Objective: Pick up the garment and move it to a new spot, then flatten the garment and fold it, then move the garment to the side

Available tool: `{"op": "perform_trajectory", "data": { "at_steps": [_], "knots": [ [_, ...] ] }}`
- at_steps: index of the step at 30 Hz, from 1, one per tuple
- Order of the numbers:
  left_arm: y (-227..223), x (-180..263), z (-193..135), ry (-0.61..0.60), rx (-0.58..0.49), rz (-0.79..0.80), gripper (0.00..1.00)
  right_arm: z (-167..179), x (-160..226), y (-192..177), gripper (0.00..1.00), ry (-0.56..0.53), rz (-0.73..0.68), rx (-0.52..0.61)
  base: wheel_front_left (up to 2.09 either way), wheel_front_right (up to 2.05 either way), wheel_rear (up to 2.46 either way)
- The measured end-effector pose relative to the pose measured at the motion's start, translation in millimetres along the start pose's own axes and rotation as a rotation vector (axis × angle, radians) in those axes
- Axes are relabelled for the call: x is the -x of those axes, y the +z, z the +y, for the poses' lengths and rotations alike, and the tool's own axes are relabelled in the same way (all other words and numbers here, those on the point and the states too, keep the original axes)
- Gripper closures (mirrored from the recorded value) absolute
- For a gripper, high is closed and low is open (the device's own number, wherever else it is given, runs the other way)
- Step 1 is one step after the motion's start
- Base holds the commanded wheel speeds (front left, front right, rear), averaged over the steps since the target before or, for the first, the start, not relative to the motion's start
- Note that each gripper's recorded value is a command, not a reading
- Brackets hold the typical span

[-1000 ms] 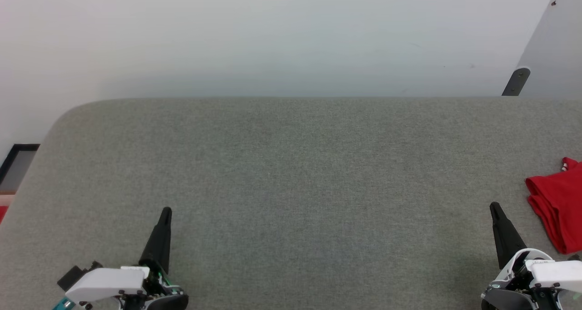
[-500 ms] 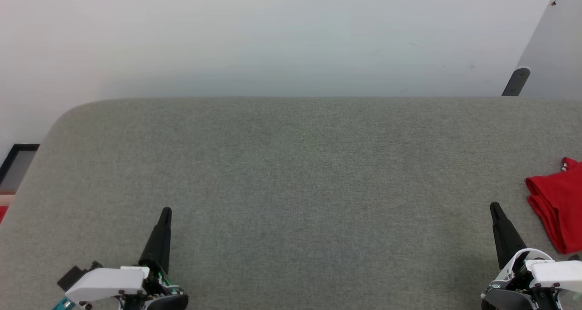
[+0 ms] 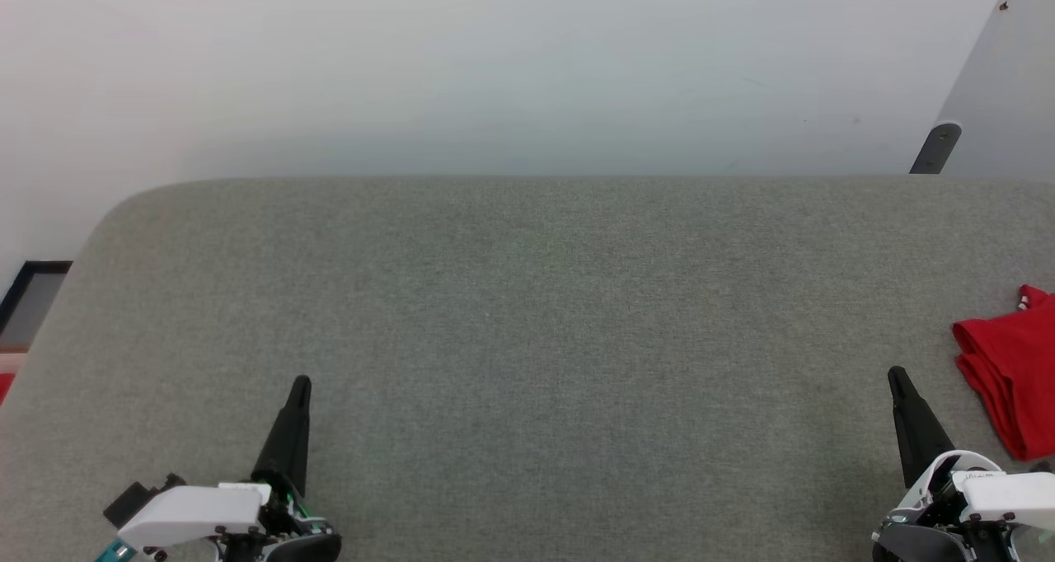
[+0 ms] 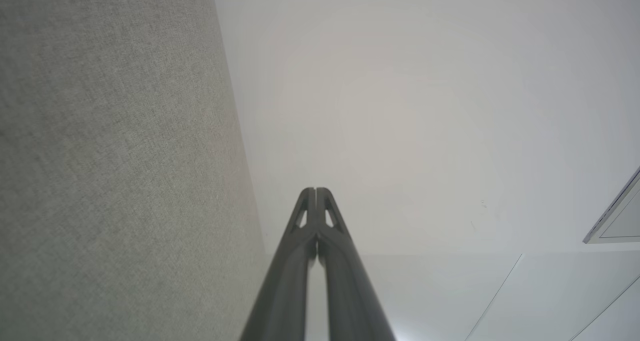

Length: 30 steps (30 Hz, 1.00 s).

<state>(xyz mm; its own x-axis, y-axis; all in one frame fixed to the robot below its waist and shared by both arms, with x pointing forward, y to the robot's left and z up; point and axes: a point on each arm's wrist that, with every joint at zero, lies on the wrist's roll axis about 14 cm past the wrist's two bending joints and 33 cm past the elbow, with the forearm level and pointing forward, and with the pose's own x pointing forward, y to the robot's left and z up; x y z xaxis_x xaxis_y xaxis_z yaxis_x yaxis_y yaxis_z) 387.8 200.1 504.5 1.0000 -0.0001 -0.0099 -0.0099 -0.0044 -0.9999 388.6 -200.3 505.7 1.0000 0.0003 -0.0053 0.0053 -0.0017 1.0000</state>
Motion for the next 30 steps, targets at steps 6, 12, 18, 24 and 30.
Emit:
{"op": "perform_trajectory", "data": {
  "at_steps": [6, 12, 18, 24, 30],
  "knots": [
    [0.0, 0.0, 0.1, 0.0, -0.001, 0.0, 1.0, 0.0, 0.0, 0.0, 1.0, 0.0, 0.0, 0.0, 0.0, 0.0, 0.0],
    [0.0, 0.0, 0.0, 0.0, -0.001, 0.0, 1.0, 0.0, 0.0, 0.0, 1.0, 0.0, 0.0, 0.0, 0.0, 0.0, 0.0],
    [0.0, 0.0, 0.0, 0.0, 0.0, 0.0, 1.0, 0.0, 0.0, -0.1, 1.0, 0.0, 0.0, 0.0, 0.0, 0.0, 0.0],
    [0.0, 0.0, 0.1, 0.0, -0.001, -0.001, 1.0, 0.0, 0.0, -0.1, 1.0, 0.0, 0.0, 0.0, 0.0, 0.0, 0.0],
    [-0.3, 0.0, 0.1, 0.0, -0.001, 0.002, 1.0, 0.0, 0.0, 0.0, 1.0, 0.0, 0.0, 0.0, 0.0, 0.0, 0.0]
  ]
}}
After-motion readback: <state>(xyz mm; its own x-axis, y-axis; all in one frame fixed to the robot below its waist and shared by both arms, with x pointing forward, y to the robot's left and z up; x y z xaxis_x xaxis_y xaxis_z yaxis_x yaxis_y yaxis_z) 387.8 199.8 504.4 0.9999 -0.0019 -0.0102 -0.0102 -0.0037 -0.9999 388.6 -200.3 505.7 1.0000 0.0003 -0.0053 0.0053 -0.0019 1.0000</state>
